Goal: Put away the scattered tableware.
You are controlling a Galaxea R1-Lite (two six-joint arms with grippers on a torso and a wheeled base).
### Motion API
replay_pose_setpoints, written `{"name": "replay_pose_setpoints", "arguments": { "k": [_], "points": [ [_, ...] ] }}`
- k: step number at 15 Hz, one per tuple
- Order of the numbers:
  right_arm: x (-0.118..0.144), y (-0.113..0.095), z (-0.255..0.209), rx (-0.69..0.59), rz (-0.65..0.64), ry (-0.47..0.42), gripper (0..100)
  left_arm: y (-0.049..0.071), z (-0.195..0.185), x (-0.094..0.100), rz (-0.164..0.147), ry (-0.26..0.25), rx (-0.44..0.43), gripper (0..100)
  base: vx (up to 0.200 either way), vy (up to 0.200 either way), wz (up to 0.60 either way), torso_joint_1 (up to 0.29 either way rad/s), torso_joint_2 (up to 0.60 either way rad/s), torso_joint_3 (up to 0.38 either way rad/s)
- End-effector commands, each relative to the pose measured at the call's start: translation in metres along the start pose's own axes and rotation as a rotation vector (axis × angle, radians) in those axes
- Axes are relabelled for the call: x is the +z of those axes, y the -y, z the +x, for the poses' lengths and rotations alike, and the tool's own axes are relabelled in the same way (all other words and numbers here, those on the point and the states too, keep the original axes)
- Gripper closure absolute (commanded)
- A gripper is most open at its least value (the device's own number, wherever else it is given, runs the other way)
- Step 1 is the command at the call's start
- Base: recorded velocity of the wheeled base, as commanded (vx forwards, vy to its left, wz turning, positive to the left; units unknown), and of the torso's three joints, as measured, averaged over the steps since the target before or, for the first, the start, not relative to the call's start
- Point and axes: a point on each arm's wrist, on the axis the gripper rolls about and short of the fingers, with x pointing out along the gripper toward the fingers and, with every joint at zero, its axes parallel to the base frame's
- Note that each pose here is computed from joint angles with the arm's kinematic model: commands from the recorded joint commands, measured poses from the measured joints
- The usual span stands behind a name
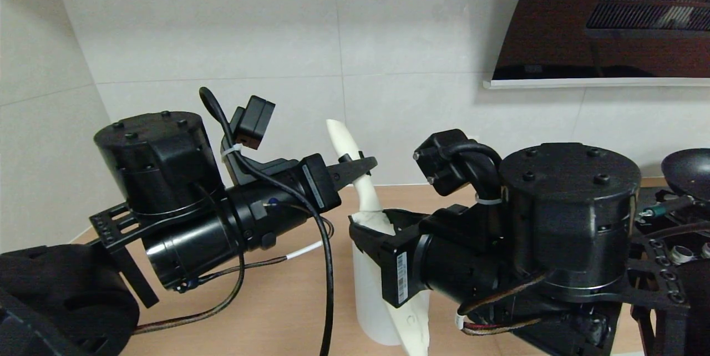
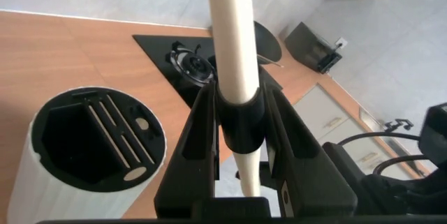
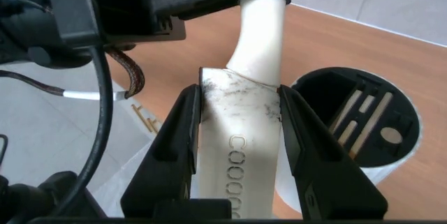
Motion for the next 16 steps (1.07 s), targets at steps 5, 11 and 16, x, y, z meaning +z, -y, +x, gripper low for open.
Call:
{"name": "replay_pose_setpoints", "arguments": {
  "k": [5, 11, 16],
  "points": [
    [0.005, 0.002, -0.006, 0.0, 0.01, 0.017, 0, 0.007, -0.003, 0.004, 0.017, 0.019, -0.011, 100, 0.0, 0.0, 0.0, 0.0, 0.0, 0.0],
    [0.06, 0.054, -0.06, -0.08, 0.052, 0.19, 0, 0.033, 0.008, 0.051, 0.142, 0.163, 0.285, 100, 0.0, 0.0, 0.0, 0.0, 0.0, 0.0],
    [0.066, 0.09, -0.06, -0.207, 0.032, 0.197, 0, 0.025, 0.022, 0.051, 0.371, 0.208, 0.475, 100, 0.0, 0.0, 0.0, 0.0, 0.0, 0.0]
  ]
}}
